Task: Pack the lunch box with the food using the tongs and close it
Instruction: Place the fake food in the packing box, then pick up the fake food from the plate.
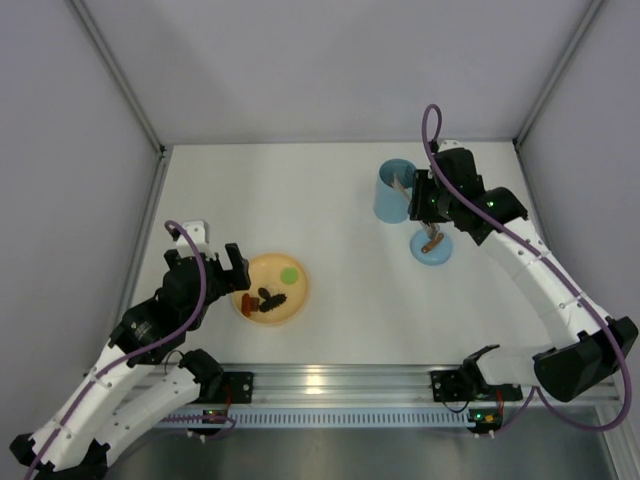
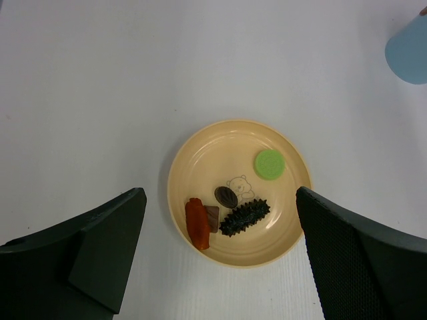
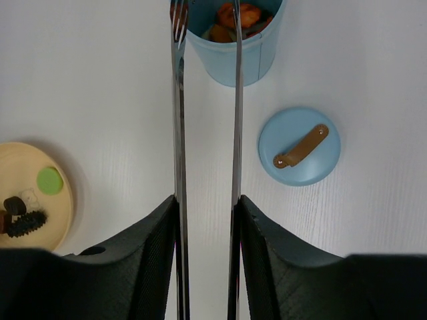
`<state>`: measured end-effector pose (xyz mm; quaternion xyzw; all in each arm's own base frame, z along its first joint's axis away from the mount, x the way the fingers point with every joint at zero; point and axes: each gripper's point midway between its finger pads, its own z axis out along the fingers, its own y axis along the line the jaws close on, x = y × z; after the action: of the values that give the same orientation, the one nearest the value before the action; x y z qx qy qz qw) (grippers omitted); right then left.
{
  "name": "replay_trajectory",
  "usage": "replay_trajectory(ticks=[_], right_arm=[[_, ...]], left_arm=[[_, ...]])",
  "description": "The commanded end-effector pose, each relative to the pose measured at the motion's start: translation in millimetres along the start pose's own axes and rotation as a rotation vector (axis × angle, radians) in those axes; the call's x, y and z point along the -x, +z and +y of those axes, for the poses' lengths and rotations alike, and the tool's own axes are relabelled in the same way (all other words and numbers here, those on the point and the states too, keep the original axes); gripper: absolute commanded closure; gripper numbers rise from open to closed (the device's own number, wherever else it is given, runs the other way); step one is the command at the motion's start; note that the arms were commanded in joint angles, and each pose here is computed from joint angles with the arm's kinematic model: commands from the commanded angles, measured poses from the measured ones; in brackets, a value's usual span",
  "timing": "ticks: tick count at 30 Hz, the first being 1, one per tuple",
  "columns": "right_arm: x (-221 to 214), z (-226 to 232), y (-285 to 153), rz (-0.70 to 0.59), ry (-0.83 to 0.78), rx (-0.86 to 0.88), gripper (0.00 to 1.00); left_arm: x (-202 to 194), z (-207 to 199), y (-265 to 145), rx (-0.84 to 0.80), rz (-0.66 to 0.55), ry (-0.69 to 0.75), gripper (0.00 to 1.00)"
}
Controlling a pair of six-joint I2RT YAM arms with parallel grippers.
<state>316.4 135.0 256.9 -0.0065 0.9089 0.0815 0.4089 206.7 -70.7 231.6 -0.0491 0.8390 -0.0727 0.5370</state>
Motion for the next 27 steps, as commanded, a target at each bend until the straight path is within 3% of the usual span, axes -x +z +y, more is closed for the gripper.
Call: replay_trajectory(ticks=[1,8,17,27], right_arm=[[25.0,-1.8,-8.9,-0.089,0.01,0.004,0.6],[24.4,4.5,-21.4,-0.097,0.017,0.052,0.6],[6.4,53.3,-54.4,-0.099,-0.043,0.19,0.62],[-82.8,161.6,-52.3,0.037,-0.227,0.405,0.62]], left_arm=[[2.5,-1.9,1.0,-0.002,-0.01,-0.004,0.01],[3.0,-1.8,0.5,-0.002,-0.011,-0.005,0.01],[2.5,-1.7,1.3,0.001,-0.008,-0.002,0.01],[2.4,-0.7,1.0,0.006,-0.009,-0.005,0.01]])
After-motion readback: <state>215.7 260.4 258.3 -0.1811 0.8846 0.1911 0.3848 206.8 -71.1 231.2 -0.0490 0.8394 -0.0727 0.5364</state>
